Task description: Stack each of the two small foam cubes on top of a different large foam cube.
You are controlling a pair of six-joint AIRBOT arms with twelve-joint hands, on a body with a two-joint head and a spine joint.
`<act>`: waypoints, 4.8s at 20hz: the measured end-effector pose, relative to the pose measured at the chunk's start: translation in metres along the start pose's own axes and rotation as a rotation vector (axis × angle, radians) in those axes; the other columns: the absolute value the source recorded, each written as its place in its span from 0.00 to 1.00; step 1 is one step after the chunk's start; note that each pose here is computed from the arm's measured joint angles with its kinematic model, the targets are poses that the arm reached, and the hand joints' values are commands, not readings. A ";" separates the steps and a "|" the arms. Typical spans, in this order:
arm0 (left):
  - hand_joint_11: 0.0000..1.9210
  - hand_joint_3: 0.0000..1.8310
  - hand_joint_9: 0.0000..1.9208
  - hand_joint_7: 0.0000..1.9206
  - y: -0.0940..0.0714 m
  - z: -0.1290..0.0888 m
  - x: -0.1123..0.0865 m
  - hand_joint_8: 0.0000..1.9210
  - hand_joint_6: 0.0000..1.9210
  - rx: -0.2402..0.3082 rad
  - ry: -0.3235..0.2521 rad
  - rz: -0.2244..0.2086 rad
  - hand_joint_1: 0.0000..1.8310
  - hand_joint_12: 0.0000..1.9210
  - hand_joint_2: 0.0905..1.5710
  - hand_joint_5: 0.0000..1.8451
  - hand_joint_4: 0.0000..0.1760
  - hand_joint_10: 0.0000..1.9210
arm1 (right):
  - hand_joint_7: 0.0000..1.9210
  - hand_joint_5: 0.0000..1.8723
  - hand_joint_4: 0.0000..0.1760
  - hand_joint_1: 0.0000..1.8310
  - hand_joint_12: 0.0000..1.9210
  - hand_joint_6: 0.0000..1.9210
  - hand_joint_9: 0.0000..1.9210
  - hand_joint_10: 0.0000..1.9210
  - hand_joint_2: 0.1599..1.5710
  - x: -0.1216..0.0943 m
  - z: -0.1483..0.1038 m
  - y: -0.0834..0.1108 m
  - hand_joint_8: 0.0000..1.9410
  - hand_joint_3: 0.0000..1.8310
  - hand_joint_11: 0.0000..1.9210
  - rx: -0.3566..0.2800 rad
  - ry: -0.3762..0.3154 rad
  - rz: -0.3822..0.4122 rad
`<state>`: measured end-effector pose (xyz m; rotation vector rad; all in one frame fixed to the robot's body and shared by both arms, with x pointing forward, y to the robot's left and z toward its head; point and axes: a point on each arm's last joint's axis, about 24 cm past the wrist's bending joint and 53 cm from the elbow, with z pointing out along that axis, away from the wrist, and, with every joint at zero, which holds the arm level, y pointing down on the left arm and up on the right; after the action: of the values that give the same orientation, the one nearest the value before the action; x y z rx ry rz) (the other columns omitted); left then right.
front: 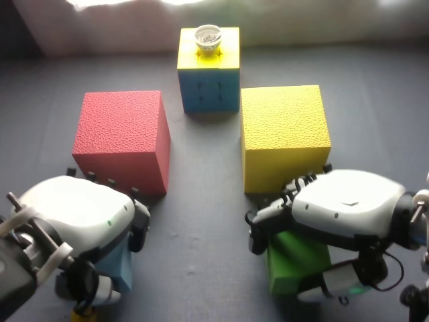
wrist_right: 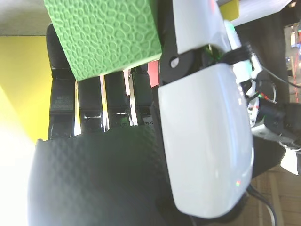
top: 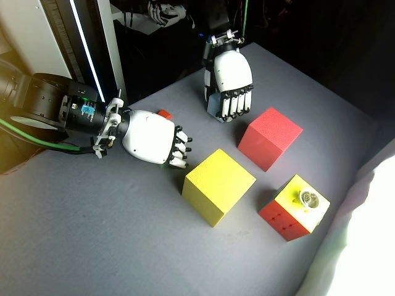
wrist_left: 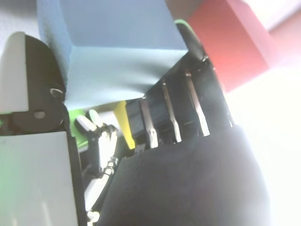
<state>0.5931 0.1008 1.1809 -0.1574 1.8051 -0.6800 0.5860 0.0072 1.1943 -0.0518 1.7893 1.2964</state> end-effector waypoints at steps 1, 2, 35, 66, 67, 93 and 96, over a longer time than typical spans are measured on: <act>0.30 0.00 0.40 0.46 0.000 -0.002 -0.003 0.66 0.48 -0.006 -0.003 0.003 0.73 0.95 0.73 0.48 0.00 0.79 | 0.43 0.46 0.00 0.65 0.74 0.53 0.35 0.53 0.73 -0.002 -0.001 0.003 0.72 0.00 0.16 -0.013 -0.002 -0.012; 0.28 0.00 0.40 0.46 -0.001 -0.004 -0.006 0.64 0.50 -0.008 -0.007 0.001 0.74 0.92 0.73 0.48 0.00 0.78 | 0.43 0.47 0.00 0.65 0.74 0.52 0.35 0.53 0.73 -0.005 -0.001 0.008 0.72 0.00 0.16 -0.028 -0.003 -0.016; 0.32 0.00 0.44 0.52 -0.030 -0.012 -0.113 0.62 0.37 0.021 -0.099 0.111 0.69 0.91 0.68 0.57 0.00 0.72 | 0.44 0.45 0.00 0.66 0.75 0.53 0.38 0.49 0.73 -0.174 0.033 0.017 0.72 0.00 0.17 0.010 -0.193 0.128; 0.31 0.01 0.42 0.51 -0.019 0.052 -0.145 0.61 0.36 0.120 -0.093 0.086 0.74 0.96 0.69 0.55 0.00 0.76 | 0.42 0.47 0.00 0.65 0.74 0.53 0.37 0.48 0.73 -0.160 0.036 -0.004 0.73 0.00 0.18 0.007 -0.243 0.024; 0.32 0.00 0.42 0.50 -0.020 0.053 -0.145 0.62 0.36 0.123 -0.093 0.085 0.75 0.96 0.70 0.54 0.00 0.77 | 0.40 0.46 0.00 0.65 0.75 0.55 0.35 0.49 0.74 -0.160 0.036 -0.005 0.75 0.00 0.16 0.007 -0.244 0.023; 0.07 0.00 0.26 0.35 -0.032 0.079 -0.132 0.30 0.23 0.178 -0.039 0.040 0.56 0.86 0.73 0.30 0.00 0.52 | 0.38 0.33 0.00 0.51 0.67 0.10 0.34 0.13 0.77 -0.159 0.037 -0.006 0.04 0.00 0.07 0.015 -0.240 0.030; 0.03 0.00 0.23 0.32 -0.031 0.081 -0.130 0.11 0.10 0.174 -0.034 0.039 0.46 0.79 0.73 0.26 0.00 0.37 | 0.36 0.33 0.00 0.53 0.63 0.00 0.35 0.02 0.74 -0.156 0.038 -0.008 0.00 0.00 0.06 0.023 -0.229 0.029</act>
<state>0.7049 0.1019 1.2902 -0.0168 1.7026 -0.7982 0.7068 -0.0363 1.2913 0.1312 1.6134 1.2492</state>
